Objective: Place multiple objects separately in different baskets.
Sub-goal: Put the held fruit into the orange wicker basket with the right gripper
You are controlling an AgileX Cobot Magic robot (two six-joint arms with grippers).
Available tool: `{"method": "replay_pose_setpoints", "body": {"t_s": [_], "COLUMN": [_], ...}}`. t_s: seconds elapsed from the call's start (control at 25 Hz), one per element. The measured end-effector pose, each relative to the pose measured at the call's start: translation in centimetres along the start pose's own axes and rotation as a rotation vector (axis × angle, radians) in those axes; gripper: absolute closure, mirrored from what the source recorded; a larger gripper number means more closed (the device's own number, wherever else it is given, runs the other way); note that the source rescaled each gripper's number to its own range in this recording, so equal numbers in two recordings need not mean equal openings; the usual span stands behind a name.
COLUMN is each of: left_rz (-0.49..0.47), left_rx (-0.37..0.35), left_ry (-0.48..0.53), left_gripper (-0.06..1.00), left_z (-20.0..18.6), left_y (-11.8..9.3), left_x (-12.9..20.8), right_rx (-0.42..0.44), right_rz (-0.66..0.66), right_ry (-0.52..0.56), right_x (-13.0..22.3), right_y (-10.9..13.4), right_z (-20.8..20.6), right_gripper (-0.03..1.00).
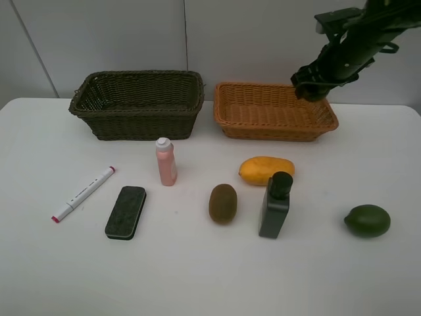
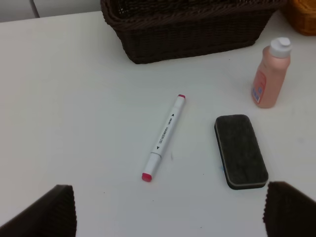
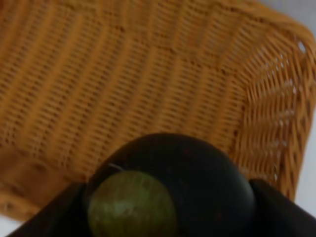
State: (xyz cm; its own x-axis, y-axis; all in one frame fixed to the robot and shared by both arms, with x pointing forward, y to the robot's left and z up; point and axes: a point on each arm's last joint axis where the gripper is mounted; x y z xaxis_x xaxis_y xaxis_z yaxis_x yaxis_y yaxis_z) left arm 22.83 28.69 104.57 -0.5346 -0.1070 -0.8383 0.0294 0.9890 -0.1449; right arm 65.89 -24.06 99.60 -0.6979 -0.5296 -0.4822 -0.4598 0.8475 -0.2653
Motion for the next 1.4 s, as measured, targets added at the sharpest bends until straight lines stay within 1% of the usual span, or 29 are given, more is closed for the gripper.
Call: {"method": "replay_pose_setpoints", "body": {"t_s": [0.2,0.52,0.72,1.12,1.16,1.2,1.24,1.28,1.32,1.4], "left_rz": [0.000,0.000,0.000,0.000,0.000,0.000,0.000,0.000,0.000,0.000], "left_rx": [0.000,0.000,0.000,0.000,0.000,0.000,0.000,0.000,0.000,0.000], "left_ry": [0.000,0.000,0.000,0.000,0.000,0.000,0.000,0.000,0.000,0.000], "left_gripper": [-0.06,-0.06,-0.06,-0.06,-0.06,-0.06,-0.06,-0.06,-0.06,-0.06], "left_z": [0.0,0.0,0.0,0.0,0.0,0.0,0.0,0.0,0.0,0.0], "left_y": [0.0,0.0,0.0,0.0,0.0,0.0,0.0,0.0,0.0,0.0], "left_x": [0.0,0.0,0.0,0.0,0.0,0.0,0.0,0.0,0.0,0.0], "right_rx": [0.004,0.000,-0.020,-0.012,-0.012,-0.012,-0.011,-0.010,-0.010,-0.010], "right_rz": [-0.001,0.003,0.039,0.042,0.042,0.044,0.044,0.044,0.044,0.044], "right_ry": [-0.025,-0.041,-0.037,-0.062,-0.062,-0.063,-0.065,-0.067,-0.067,-0.067], "right_x": [-0.6,-0.2,0.1,-0.1,-0.1,-0.1,-0.2,-0.2,-0.2,-0.2], "right_y": [-0.1,0.4,0.8,0.7,0.7,0.7,0.7,0.7,0.7,0.7], "right_z": [3.2,7.3,8.2,8.2,8.2,8.2,8.2,8.2,8.2,8.2], "right_gripper": [0.39,0.39,0.39,0.39,0.34,0.19,0.12,0.06,0.03,0.00]}}
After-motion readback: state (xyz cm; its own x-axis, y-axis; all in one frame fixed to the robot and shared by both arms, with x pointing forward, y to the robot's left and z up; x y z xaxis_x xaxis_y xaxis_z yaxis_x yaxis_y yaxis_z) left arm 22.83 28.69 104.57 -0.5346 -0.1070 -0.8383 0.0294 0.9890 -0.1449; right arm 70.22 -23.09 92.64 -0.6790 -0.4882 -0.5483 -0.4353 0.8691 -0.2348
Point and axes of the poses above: a point on each arm's last joint axis where the gripper is mounted, z pointing out along that axis toward the gripper, y along the wrist's bending axis when the last joint is at zero, x = y × z, and after that the axes turned 13 degrees about -z, right-handed
